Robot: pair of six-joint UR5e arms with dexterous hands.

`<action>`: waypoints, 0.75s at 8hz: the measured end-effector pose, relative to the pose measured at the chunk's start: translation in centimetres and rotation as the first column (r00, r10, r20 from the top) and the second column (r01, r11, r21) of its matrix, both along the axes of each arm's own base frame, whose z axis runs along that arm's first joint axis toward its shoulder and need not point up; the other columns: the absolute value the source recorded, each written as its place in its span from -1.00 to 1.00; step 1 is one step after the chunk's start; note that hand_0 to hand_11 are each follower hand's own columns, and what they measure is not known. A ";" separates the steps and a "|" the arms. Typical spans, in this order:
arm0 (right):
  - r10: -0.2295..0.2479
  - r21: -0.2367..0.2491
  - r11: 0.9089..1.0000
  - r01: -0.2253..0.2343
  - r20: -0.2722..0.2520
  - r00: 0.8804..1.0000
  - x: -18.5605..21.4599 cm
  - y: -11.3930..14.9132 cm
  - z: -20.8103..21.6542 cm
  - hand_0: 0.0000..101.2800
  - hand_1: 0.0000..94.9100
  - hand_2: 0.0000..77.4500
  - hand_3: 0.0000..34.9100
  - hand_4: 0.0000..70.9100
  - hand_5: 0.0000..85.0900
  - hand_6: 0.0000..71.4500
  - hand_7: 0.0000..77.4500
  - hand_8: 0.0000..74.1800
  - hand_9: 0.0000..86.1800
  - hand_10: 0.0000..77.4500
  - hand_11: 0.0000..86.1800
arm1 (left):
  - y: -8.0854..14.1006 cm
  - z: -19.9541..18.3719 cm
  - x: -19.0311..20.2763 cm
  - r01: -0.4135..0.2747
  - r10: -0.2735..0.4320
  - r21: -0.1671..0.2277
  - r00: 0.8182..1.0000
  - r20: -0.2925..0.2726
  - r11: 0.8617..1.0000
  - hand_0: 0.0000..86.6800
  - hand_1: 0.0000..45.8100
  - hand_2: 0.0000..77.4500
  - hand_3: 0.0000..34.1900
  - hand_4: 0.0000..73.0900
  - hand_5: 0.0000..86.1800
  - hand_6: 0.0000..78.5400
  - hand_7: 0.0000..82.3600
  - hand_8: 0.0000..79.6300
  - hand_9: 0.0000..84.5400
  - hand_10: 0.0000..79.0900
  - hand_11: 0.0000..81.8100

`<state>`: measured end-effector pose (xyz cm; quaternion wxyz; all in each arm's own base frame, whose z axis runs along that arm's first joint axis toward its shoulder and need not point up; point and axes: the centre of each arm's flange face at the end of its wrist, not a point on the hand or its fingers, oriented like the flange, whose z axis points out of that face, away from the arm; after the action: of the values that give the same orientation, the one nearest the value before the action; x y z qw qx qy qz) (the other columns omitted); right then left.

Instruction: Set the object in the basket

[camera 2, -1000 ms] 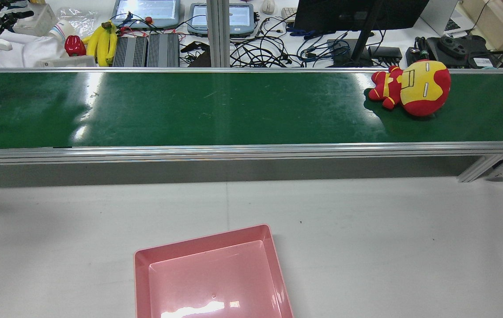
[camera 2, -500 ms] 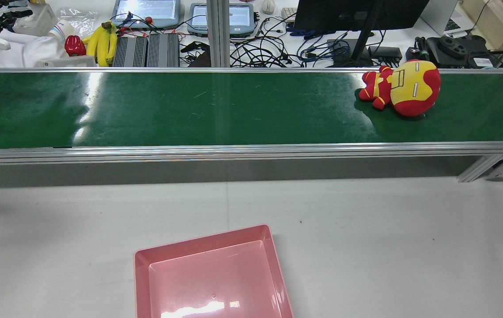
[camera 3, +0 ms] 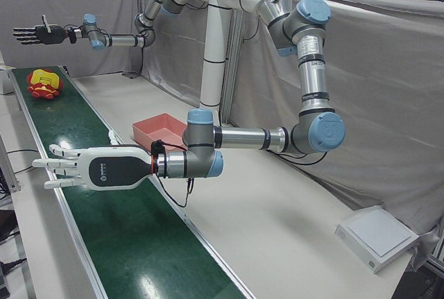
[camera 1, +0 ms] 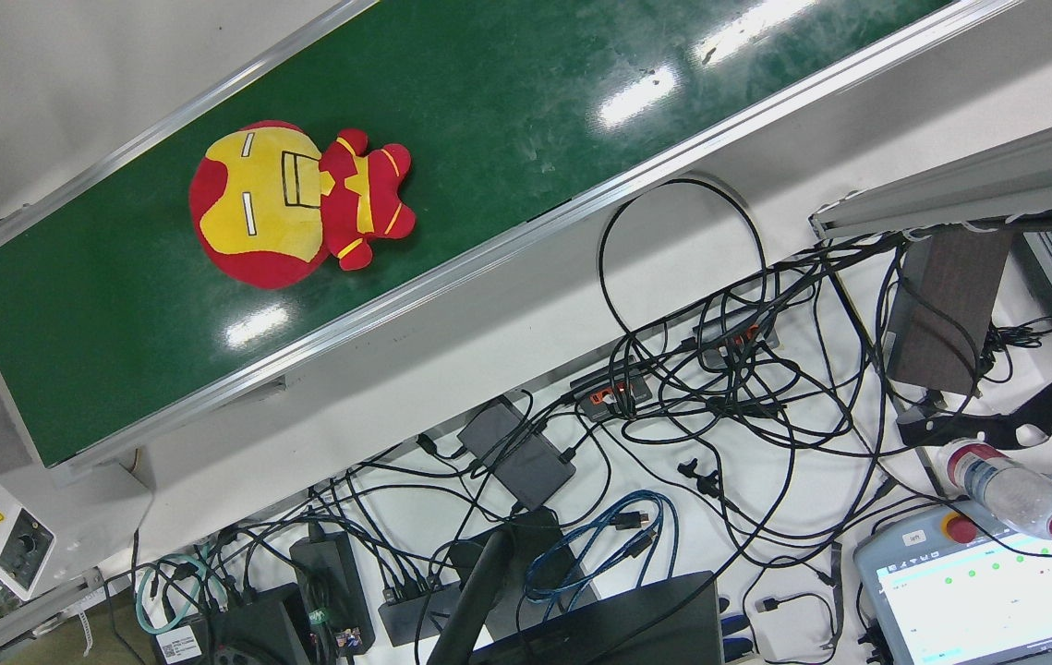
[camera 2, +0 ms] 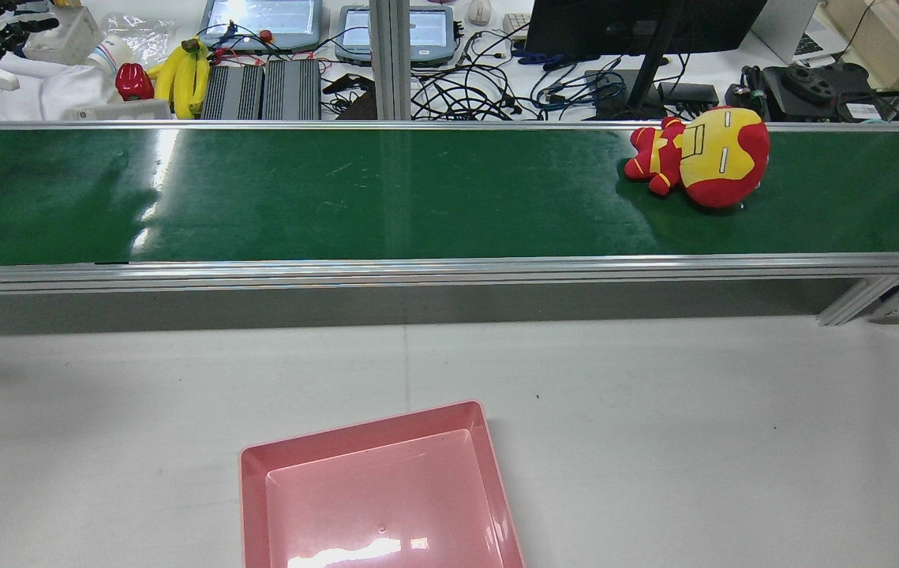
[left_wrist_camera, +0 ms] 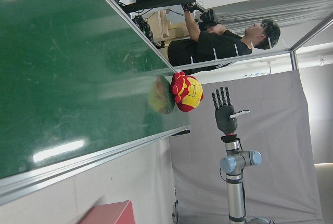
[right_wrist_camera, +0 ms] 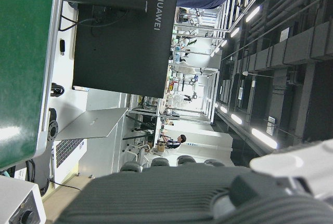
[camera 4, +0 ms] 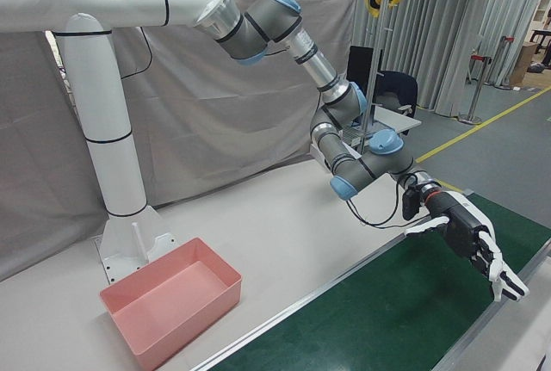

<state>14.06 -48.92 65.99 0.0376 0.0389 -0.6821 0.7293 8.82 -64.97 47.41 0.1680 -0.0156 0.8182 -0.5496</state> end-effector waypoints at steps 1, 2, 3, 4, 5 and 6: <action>0.000 0.000 1.000 0.000 0.000 1.000 0.0 0.0 0.0 -1.00 -1.00 -0.97 -1.00 -1.00 -1.00 -1.00 -0.99 -1.00 -1.00 -1.00 -1.00 | 0.0 0.1 0.0 0.000 0.000 -0.001 1.000 0.000 1.000 0.38 -0.12 -0.99 -1.00 -0.64 -0.44 -0.88 -0.89 -0.71 -0.57 -1.00 -0.99; 0.000 0.000 1.000 0.000 0.000 1.000 0.0 0.0 0.0 -1.00 -1.00 -0.99 -1.00 -1.00 -1.00 -1.00 -0.99 -1.00 -1.00 -1.00 -1.00 | 0.1 0.1 0.0 0.000 0.000 -0.001 1.000 0.000 1.000 0.38 -0.12 -0.99 -1.00 -0.64 -0.44 -0.88 -0.89 -0.71 -0.57 -1.00 -0.99; 0.000 0.000 1.000 0.000 0.000 1.000 0.0 0.0 0.0 -1.00 -1.00 -0.97 -1.00 -1.00 -1.00 -1.00 -0.99 -1.00 -1.00 -1.00 -1.00 | 0.1 0.2 0.0 -0.001 0.001 -0.003 1.000 0.000 1.000 0.38 -0.07 -0.99 -1.00 -0.64 -0.44 -0.88 -0.89 -0.71 -0.57 -1.00 -0.99; 0.000 -0.001 1.000 0.000 0.000 1.000 0.0 0.0 0.1 -1.00 -1.00 -0.99 -1.00 -1.00 -1.00 -1.00 -0.99 -1.00 -1.00 -1.00 -1.00 | 0.1 0.2 0.0 -0.001 0.001 -0.003 1.000 0.000 1.000 0.38 -0.07 -0.99 -1.00 -0.64 -0.44 -0.88 -0.89 -0.71 -0.57 -1.00 -0.99; 0.000 -0.001 1.000 0.000 0.000 1.000 0.0 0.0 0.1 -1.00 -1.00 -0.99 -1.00 -1.00 -1.00 -1.00 -0.99 -1.00 -1.00 -1.00 -1.00 | 0.1 0.3 0.0 0.000 0.000 -0.003 1.000 0.000 1.000 0.38 -0.07 -0.99 -1.00 -0.64 -0.44 -0.88 -0.89 -0.71 -0.57 -1.00 -0.99; -0.001 -0.001 1.000 0.001 0.000 1.000 0.0 0.0 0.1 -1.00 -1.00 -0.99 -1.00 -1.00 -1.00 -1.00 -0.99 -1.00 -1.00 -1.00 -1.00 | 0.1 0.2 0.0 0.000 0.000 -0.003 1.000 -0.001 1.000 0.38 -0.07 -0.99 -1.00 -0.64 -0.44 -0.88 -0.89 -0.71 -0.57 -1.00 -0.99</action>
<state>14.03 -48.92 66.05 0.0379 0.0386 -0.6816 0.7297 8.80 -64.85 47.64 0.1677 -0.0161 0.8176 -0.5506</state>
